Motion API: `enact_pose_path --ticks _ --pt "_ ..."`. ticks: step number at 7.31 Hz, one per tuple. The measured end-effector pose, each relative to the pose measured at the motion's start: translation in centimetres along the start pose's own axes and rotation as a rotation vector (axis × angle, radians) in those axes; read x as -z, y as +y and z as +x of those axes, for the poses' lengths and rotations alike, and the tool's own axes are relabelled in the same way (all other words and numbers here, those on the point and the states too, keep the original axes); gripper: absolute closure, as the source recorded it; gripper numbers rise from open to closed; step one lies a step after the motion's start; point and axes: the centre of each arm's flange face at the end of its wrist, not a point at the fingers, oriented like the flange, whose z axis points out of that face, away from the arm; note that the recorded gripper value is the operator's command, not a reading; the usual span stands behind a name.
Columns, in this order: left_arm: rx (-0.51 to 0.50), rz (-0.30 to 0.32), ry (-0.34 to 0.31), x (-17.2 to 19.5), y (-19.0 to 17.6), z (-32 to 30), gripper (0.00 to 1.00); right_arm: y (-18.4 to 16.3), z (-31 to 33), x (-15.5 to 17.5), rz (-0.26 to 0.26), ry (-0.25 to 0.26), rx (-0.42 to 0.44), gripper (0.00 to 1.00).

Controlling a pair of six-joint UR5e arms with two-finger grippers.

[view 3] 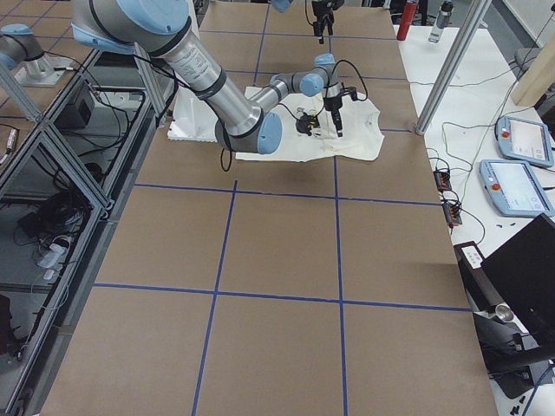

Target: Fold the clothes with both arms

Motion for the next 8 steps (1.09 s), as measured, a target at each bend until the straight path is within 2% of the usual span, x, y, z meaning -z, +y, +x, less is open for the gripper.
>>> enact_pose_path --ticks 8 --pt "0.002 -0.001 0.0 -0.05 0.01 -0.03 0.0 1.09 -0.08 -0.94 -0.014 0.01 0.034 0.5"
